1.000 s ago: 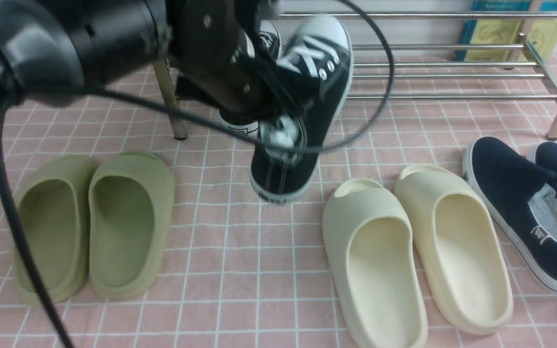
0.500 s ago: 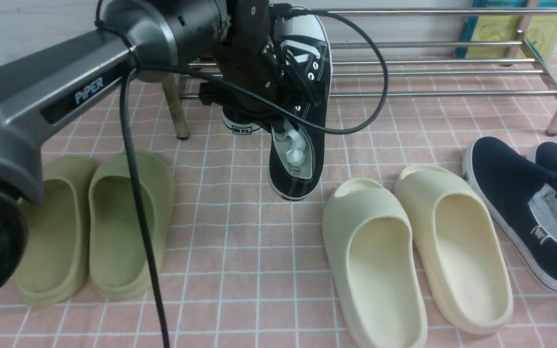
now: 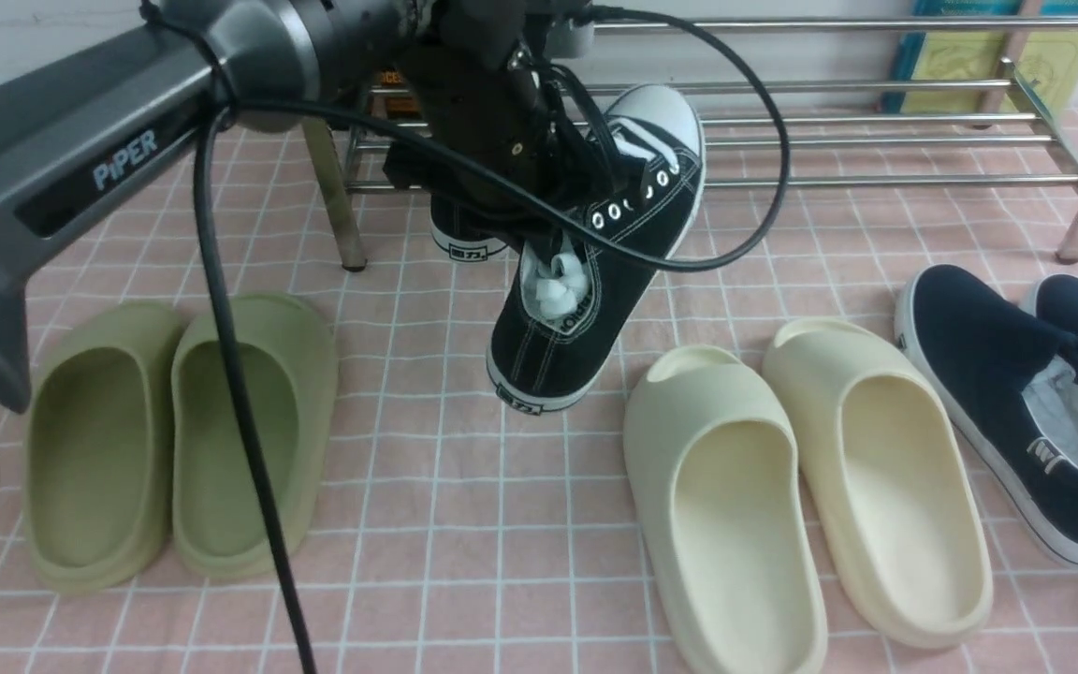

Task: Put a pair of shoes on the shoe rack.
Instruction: Use the left arm to put a shoe into the shoe rack

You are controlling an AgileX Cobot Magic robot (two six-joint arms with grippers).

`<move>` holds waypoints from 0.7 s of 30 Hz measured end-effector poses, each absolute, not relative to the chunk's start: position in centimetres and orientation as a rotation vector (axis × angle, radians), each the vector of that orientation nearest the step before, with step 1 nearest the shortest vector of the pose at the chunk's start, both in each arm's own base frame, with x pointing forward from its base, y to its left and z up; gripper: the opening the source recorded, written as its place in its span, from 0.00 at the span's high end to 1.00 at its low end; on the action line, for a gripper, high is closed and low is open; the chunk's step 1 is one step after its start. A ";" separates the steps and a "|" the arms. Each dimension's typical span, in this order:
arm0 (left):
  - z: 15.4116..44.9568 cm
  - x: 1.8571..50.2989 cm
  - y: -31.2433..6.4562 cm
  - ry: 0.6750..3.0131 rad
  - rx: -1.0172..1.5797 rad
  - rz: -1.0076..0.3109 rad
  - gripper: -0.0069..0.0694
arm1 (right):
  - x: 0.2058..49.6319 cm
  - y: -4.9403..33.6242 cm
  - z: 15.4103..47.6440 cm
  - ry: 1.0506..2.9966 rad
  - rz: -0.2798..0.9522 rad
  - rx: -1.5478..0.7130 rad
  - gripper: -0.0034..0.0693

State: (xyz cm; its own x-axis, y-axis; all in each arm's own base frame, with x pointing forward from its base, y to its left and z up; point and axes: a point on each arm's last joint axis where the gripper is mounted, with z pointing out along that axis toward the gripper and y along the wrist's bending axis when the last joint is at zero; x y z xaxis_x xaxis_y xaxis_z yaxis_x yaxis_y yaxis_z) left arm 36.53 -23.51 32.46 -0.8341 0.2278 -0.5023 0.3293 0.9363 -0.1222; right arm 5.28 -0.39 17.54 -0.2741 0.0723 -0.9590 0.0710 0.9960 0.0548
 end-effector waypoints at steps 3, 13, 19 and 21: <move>32.1 36.9 -23.7 2.581 0.396 -0.288 0.87 | 5.3 -0.4 17.5 1.850 0.001 0.104 0.62; 28.9 41.1 -24.2 2.449 0.285 -0.344 0.87 | 5.3 -0.4 17.5 1.850 0.001 0.104 0.62; 27.4 44.5 -23.5 2.420 0.167 -0.363 0.87 | 5.3 -0.4 17.5 1.850 0.001 0.104 0.62; 27.4 45.6 -23.2 2.401 0.133 -0.369 0.87 | 5.3 -0.4 17.5 1.850 0.001 0.104 0.62</move>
State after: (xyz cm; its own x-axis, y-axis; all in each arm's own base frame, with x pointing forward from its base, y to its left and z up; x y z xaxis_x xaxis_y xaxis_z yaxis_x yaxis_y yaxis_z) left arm 45.63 -23.15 27.41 -0.7537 -0.0035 -0.6572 0.1938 0.9543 -0.2274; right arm 5.28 -0.39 17.54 -0.2741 0.0723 -0.9590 0.0710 0.9960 0.0548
